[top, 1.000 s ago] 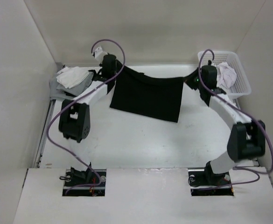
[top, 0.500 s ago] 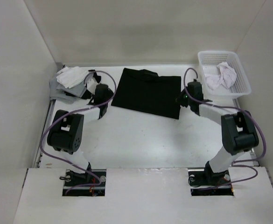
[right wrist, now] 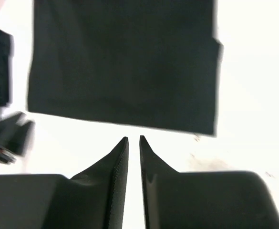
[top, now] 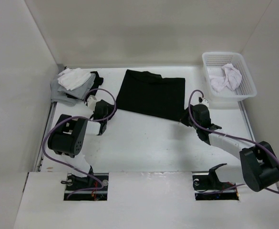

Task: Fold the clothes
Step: Fold the tank top

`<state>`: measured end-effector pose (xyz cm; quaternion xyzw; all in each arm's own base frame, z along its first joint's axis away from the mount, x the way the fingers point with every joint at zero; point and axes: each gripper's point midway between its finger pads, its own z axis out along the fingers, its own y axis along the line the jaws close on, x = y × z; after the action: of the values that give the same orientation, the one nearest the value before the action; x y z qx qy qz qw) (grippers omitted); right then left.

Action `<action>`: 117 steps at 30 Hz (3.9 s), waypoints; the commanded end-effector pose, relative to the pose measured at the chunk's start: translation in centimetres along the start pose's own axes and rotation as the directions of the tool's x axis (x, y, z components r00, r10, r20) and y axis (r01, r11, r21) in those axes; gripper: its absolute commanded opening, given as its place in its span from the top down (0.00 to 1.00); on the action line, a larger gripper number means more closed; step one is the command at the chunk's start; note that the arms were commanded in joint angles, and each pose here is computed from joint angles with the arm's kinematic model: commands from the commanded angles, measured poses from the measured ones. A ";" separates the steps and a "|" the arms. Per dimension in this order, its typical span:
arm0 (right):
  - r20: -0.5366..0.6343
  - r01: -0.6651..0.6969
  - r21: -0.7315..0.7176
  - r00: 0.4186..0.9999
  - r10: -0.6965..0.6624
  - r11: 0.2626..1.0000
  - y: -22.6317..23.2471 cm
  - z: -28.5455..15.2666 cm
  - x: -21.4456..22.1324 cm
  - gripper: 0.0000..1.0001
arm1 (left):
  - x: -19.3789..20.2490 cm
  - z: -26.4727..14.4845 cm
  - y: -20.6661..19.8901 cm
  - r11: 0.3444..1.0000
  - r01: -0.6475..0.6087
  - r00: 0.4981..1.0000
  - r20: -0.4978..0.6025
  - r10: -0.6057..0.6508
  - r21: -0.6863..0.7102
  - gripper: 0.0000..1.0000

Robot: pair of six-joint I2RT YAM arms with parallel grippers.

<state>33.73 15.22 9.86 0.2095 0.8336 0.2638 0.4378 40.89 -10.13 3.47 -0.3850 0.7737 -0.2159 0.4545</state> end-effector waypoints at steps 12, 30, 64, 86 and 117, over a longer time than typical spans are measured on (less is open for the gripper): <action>0.052 -0.055 0.013 0.997 0.054 0.998 -1.7 0.2 0.5 0.67 | 0.0 2.5 -1.4 0.992 0.105 0.994 -0.028 -0.103 0.063 0.93; -0.061 -0.010 0.083 0.998 0.015 0.997 -3.0 -0.6 4.8 0.54 | -2.1 -3.8 7.9 0.989 0.135 0.991 0.028 -0.133 -0.064 0.99; -0.108 -0.082 0.095 0.990 0.092 0.992 -2.7 3.8 5.1 0.83 | -2.6 -3.8 6.0 0.992 0.127 0.992 0.026 -0.127 -0.006 0.99; 0.252 0.142 -0.290 0.965 -0.067 0.947 12.2 -23.7 -7.7 0.99 | -16.1 -29.0 -12.7 0.861 -0.060 0.945 0.307 -0.114 0.505 1.00; 0.048 0.031 -0.126 0.999 -0.025 0.992 5.2 0.0 -8.5 0.98 | -11.5 -5.1 -7.8 0.982 0.045 0.987 0.141 -0.072 0.182 0.98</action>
<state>40.60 13.81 18.08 0.1856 0.8213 0.2893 0.4554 44.79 -6.33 16.61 -0.3719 0.7323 -0.2482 0.5137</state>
